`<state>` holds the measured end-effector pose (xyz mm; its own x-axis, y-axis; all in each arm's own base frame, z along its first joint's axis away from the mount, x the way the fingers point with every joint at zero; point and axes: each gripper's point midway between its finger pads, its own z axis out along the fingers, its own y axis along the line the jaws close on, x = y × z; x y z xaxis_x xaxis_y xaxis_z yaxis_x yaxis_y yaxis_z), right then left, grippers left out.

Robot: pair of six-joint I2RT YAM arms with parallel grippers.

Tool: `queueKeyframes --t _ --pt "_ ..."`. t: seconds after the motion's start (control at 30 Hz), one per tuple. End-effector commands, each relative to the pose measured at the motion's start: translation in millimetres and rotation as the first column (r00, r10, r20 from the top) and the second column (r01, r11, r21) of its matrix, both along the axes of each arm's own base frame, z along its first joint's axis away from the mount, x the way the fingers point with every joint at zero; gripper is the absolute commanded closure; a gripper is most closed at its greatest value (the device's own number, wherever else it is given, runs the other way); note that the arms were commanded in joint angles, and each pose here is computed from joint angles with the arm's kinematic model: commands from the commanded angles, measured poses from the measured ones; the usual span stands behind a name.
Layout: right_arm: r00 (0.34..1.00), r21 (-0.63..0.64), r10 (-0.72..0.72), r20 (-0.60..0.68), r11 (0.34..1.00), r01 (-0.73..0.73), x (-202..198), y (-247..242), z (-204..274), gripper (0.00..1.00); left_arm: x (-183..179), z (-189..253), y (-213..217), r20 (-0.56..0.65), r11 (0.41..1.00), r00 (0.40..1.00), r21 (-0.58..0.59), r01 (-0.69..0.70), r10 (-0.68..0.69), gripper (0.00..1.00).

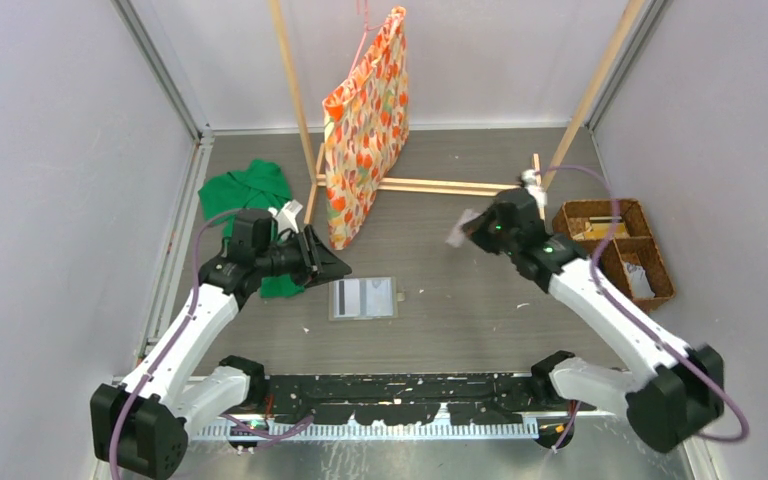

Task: Take the credit cards out of the card holder
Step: Place the credit card in the storage box.

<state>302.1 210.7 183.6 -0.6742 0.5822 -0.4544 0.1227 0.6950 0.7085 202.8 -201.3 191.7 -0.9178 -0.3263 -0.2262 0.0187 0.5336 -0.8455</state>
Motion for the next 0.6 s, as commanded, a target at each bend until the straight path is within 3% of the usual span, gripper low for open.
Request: queueKeyframes --t 0.0,0.1,0.13,0.27,0.37,0.47,0.57 --pt "0.892 -0.654 -0.449 0.055 0.659 0.372 -47.0 -181.2 -13.3 1.00 7.3 7.5 1.3 0.034 1.000 0.999 0.023 0.002 -0.003 0.62" --pt "0.825 -0.794 -0.536 0.180 0.415 0.443 -55.1 -234.9 15.6 0.99 9.9 9.7 -0.6 0.047 1.000 0.999 0.013 0.008 -0.008 0.62" --pt "0.790 -0.829 -0.562 0.246 0.300 0.471 -57.4 -253.9 29.1 1.00 10.9 11.0 -1.5 0.051 1.000 0.999 0.008 0.012 -0.012 0.62" --pt "0.662 -0.865 -0.639 0.391 -0.008 0.502 -65.6 -302.0 55.8 0.99 11.0 14.6 -5.3 0.053 0.999 0.998 -0.009 0.040 -0.040 0.62" --pt "0.571 -0.871 -0.700 0.428 -0.150 0.469 -72.9 -333.6 58.1 0.99 9.9 15.9 -7.0 0.053 0.998 0.997 -0.022 0.053 -0.052 0.63" --pt "0.501 -0.860 -0.728 0.468 -0.246 0.447 -80.0 -352.2 58.6 0.99 8.5 17.0 -7.6 0.055 0.998 0.997 -0.026 0.061 -0.059 0.63" --pt "0.463 -0.845 -0.751 0.470 -0.232 0.481 -73.2 -355.5 51.9 0.99 6.7 17.2 -7.9 0.053 0.997 0.996 -0.025 0.073 -0.071 0.63"
